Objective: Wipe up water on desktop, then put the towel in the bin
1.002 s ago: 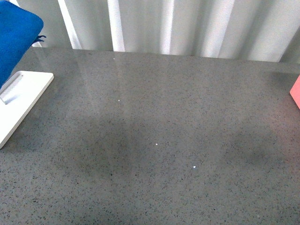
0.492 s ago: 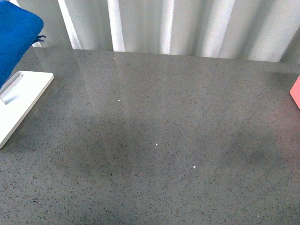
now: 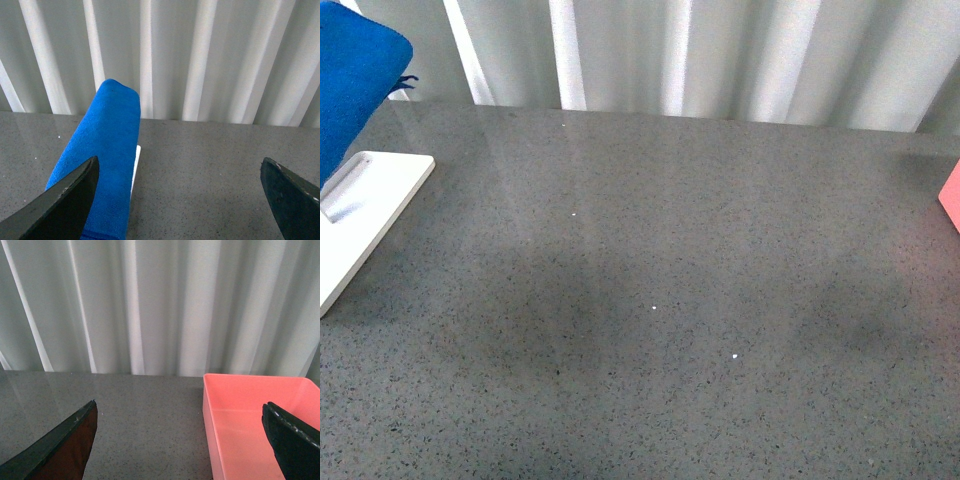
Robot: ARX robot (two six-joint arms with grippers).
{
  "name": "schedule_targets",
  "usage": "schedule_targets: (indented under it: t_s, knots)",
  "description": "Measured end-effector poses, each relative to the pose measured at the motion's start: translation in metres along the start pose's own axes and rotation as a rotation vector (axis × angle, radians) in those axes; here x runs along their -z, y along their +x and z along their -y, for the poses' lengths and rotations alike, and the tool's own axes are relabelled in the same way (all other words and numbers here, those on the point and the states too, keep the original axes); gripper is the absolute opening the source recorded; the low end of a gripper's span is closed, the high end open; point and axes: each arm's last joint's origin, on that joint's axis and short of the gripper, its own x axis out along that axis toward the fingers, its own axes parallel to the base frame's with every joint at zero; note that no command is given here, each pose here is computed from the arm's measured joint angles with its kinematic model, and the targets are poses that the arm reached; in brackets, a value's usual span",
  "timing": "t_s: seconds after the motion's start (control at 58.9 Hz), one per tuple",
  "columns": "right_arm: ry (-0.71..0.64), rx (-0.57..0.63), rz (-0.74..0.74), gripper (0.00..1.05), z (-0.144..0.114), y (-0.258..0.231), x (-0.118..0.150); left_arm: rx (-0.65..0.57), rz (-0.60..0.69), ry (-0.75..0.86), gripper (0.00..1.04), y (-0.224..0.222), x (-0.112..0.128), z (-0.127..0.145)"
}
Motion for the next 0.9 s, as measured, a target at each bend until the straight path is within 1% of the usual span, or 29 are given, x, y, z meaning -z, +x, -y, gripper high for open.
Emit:
schedule_targets:
  t_s: [0.526, 0.543, 0.594, 0.696, 0.781, 0.832, 0.9]
  knots:
    - [0.000, 0.000, 0.000, 0.98, 0.000, 0.000, 0.000, -0.002, -0.008, -0.001, 0.98, 0.000, 0.000, 0.000]
    - [0.000, 0.000, 0.000, 0.98, 0.000, 0.000, 0.000, -0.005, -0.041, -0.008, 0.98, 0.001, 0.002, 0.000]
    - [0.000, 0.000, 0.000, 0.98, 0.000, 0.000, 0.000, 0.032, -0.287, -0.010, 0.98, 0.004, 0.003, 0.001]
    - [0.000, 0.000, 0.001, 0.98, 0.000, 0.000, 0.000, 0.085, -0.364, 0.007, 0.98, 0.018, -0.002, -0.001]
    - [0.000, 0.000, 0.000, 0.98, 0.000, 0.000, 0.000, 0.129, -0.377, 0.048, 0.98, 0.039, -0.021, -0.004]
    - [0.000, 0.000, 0.001, 0.98, 0.000, 0.000, 0.000, 0.108, -0.394, 0.098, 0.98, 0.070, -0.041, -0.010]
    - [0.000, 0.000, 0.001, 0.98, 0.000, 0.000, 0.000, 0.079, -0.443, 0.189, 0.98, 0.114, -0.051, -0.016]
